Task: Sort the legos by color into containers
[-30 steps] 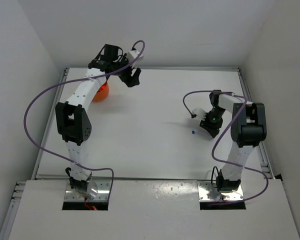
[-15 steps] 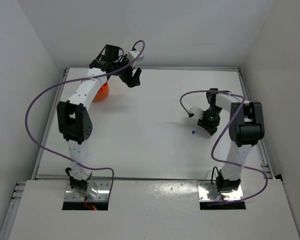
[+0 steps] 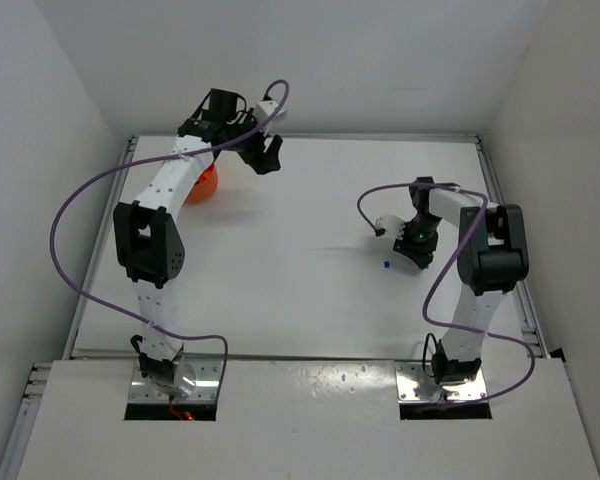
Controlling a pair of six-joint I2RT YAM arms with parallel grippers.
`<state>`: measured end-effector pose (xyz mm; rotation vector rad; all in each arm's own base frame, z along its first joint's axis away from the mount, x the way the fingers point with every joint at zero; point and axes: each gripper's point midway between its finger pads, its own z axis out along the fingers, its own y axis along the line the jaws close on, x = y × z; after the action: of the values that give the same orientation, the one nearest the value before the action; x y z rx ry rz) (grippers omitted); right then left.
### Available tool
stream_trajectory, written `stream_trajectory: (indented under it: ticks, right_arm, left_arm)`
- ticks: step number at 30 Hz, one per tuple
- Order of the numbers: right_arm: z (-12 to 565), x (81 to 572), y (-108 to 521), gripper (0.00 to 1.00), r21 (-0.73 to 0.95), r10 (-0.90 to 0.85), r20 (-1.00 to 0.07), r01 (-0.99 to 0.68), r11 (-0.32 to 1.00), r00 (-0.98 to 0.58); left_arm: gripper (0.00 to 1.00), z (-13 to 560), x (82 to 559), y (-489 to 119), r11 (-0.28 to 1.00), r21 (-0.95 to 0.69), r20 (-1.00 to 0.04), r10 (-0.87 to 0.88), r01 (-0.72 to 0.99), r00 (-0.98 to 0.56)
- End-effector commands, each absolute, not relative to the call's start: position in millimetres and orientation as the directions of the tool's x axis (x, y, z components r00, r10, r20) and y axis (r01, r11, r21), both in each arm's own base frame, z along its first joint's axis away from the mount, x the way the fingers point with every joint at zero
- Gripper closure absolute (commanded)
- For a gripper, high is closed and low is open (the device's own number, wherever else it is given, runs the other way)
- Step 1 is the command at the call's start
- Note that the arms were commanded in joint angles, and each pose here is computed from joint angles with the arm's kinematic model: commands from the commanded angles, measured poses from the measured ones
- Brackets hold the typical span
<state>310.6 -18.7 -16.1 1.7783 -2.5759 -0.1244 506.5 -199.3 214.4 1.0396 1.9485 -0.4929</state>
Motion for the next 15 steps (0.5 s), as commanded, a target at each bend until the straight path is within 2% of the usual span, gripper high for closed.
stream_trajectory:
  ticks: [1, 15]
  right_arm:
    - [-40.5, 290.2, -11.7, 0.57, 0.149, -0.944, -0.065, -0.938, 0.313, -0.325]
    - [-40.5, 277.8, -19.9, 0.57, 0.170, -0.946, -0.028, -0.934, 0.314, -0.323]
  left_arm:
    - [0.21, 235.4, 511.7, -199.0, 0.575, 0.064, -0.852, 0.457, 0.816, -0.255]
    - [0.21, 231.7, 510.6, -198.7, 0.575, 0.058, -0.849, 0.459, 0.816, -0.263]
